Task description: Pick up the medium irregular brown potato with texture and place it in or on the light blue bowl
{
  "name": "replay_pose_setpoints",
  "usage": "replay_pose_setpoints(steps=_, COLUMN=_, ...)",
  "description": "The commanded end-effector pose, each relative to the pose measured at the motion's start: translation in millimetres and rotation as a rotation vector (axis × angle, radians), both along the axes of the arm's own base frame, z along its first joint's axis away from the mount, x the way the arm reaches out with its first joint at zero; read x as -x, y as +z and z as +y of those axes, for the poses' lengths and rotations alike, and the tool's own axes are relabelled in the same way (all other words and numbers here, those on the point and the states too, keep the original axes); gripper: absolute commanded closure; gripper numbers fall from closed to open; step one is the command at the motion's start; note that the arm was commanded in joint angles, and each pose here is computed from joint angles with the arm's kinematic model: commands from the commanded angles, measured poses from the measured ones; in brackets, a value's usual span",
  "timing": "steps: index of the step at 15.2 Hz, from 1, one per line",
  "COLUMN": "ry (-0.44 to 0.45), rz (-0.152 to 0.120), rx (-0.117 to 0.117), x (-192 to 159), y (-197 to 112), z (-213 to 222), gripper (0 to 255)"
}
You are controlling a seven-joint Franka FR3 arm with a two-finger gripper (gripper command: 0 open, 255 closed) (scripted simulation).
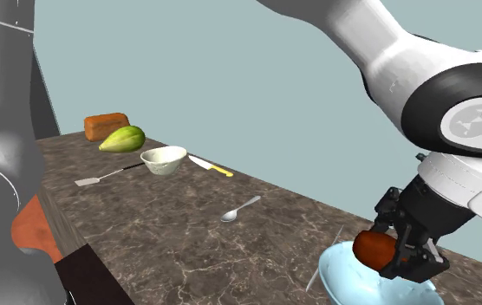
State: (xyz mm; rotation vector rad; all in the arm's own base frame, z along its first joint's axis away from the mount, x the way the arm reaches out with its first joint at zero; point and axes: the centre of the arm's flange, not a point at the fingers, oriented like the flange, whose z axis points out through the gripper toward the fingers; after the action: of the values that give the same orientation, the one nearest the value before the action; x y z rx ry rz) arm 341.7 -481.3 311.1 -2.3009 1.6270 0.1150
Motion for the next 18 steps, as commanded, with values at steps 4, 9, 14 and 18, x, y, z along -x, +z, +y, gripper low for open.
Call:
replay_pose_setpoints(steps=4, ry=0.0, rz=0.0, rx=0.001, x=0.9, y=-23.0, z=-1.0, gripper=255)
replay_pose_setpoints(steps=9, ry=0.0, rz=0.0, rx=0.0, x=0.9, y=-23.0, z=-1.1, gripper=255)
replay_pose_setpoints(steps=14, ry=0.0, rz=0.0, rx=0.0, x=0.9, y=-23.0, z=-1.1, gripper=0)
replay_pose_setpoints(steps=18, ry=0.0, rz=0.0, rx=0.0, x=2.4, y=-10.5, z=-5.1, gripper=0)
